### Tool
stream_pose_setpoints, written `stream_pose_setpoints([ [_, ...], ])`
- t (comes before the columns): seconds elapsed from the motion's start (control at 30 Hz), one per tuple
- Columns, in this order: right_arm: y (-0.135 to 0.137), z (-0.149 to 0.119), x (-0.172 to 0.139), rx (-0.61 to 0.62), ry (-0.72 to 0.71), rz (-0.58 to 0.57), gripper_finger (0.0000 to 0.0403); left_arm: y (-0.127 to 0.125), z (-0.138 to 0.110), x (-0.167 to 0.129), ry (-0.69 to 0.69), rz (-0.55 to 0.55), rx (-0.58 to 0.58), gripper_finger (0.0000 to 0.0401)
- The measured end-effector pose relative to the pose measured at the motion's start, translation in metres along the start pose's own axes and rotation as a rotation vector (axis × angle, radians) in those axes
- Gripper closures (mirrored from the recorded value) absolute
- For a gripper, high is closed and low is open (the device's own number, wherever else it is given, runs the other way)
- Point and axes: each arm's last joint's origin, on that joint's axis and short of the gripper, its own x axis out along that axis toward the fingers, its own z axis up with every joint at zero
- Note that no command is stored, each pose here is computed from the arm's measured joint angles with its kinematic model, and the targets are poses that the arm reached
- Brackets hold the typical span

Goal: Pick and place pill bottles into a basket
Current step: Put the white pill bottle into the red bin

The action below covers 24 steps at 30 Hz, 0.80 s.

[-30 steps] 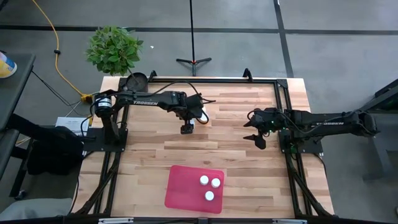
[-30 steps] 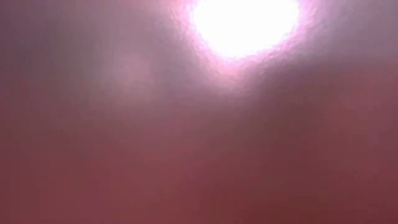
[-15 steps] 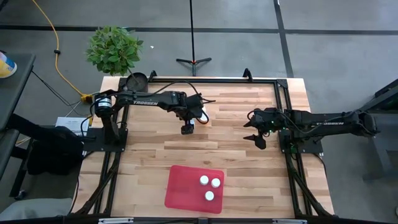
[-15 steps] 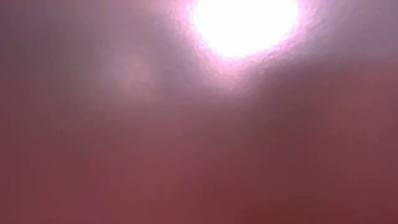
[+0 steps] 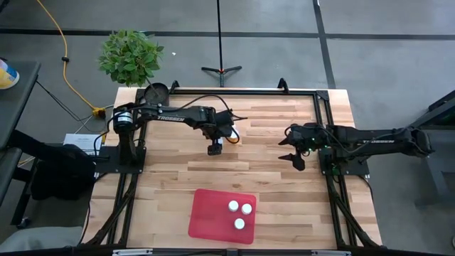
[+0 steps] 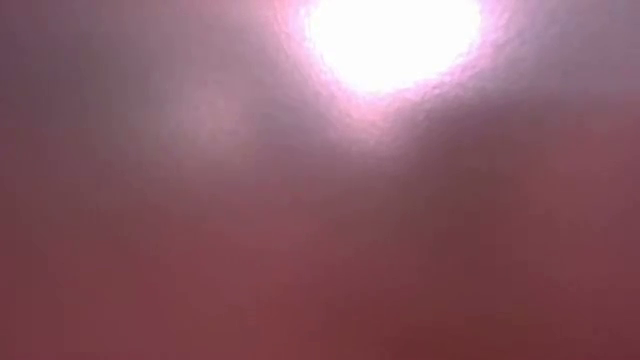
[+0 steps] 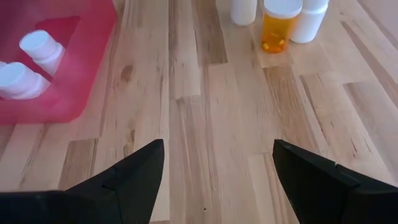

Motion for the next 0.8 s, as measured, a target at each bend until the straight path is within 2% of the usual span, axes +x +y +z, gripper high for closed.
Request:
stream_pose_setpoints([
  [0.1,0.0002,0.0003,-0.0013,-0.001,-0.008,0.001,0.0112,0.0001,-0.0002,0.0,0.002,0.001,0.0,0.0026],
  [0.23,0.0004,0.0005,-0.0026,-0.002,-0.015,0.001,0.0112,0.0,-0.0002,0.0,0.003,0.001,0.0,0.0056],
  [0.6,0.0006,0.0009,-0.0039,-0.003,-0.024,0.002,0.0112,0.0001,0.0002,-0.0011,0.0,0.003,0.003,0.0207],
  [0.8,0.0006,0.0009,-0.0039,-0.003,-0.024,0.002,0.0112,-0.0001,-0.001,-0.0012,0.013,0.001,0.011,0.0208],
])
